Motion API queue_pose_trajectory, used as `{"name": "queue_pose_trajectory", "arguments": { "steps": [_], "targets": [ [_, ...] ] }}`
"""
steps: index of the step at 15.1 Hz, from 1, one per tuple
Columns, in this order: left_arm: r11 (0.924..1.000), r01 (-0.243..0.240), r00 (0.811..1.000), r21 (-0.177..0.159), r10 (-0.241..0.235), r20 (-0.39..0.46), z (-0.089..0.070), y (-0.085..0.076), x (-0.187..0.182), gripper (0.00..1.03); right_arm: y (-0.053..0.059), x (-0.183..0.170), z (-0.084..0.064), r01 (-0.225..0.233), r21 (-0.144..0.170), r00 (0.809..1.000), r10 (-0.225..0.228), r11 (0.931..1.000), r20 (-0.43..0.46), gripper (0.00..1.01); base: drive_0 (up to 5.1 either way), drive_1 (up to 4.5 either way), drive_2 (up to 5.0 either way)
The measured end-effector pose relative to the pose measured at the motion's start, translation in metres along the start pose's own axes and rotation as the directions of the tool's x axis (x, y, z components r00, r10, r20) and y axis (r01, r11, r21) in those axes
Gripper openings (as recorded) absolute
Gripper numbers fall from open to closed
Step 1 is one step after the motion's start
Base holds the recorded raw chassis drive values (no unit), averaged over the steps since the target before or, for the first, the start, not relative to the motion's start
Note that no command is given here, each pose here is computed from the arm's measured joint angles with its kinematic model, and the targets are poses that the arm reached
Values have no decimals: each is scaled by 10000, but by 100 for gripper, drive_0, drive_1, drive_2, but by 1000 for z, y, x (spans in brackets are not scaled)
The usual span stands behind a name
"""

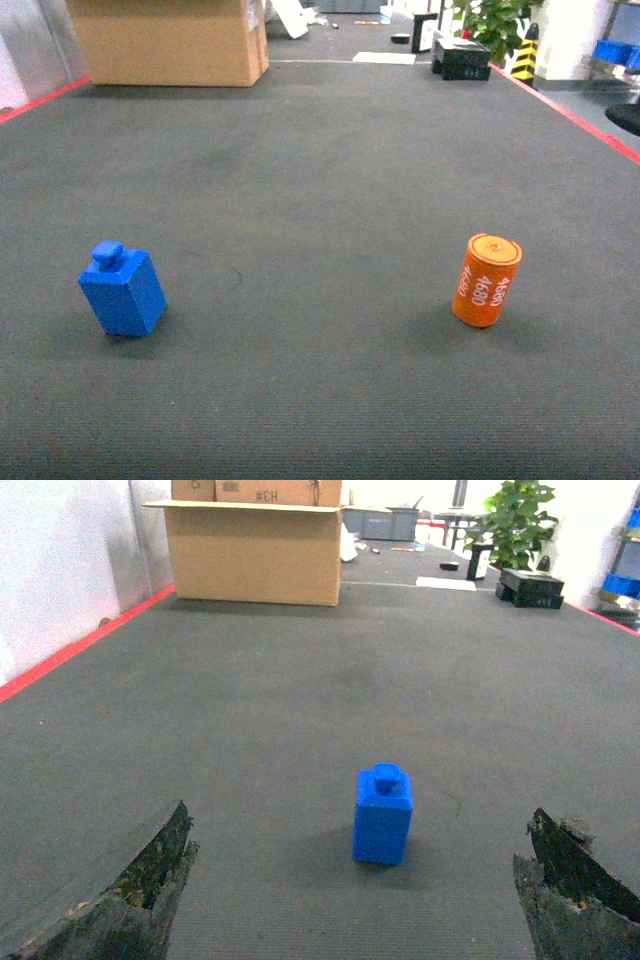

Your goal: Sort blue parts and orange caps into right shelf containers

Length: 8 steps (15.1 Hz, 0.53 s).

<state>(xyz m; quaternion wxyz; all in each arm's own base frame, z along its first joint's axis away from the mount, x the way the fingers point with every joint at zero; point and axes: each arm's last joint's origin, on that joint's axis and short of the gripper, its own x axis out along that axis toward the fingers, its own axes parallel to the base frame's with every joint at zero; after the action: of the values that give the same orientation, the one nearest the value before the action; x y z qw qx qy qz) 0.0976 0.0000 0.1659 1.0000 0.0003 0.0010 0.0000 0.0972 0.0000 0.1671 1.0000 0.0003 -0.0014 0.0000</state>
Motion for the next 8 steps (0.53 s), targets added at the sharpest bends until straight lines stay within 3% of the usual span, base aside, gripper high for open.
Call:
{"name": "queue_pose_trajectory", "arguments": {
  "steps": [8],
  "targets": [
    [10000, -4, 10000, 0, 4, 0, 0, 0, 0, 98, 0, 0, 0, 0, 0, 10000, 0, 10000, 4, 98, 0, 0, 0]
  ]
}}
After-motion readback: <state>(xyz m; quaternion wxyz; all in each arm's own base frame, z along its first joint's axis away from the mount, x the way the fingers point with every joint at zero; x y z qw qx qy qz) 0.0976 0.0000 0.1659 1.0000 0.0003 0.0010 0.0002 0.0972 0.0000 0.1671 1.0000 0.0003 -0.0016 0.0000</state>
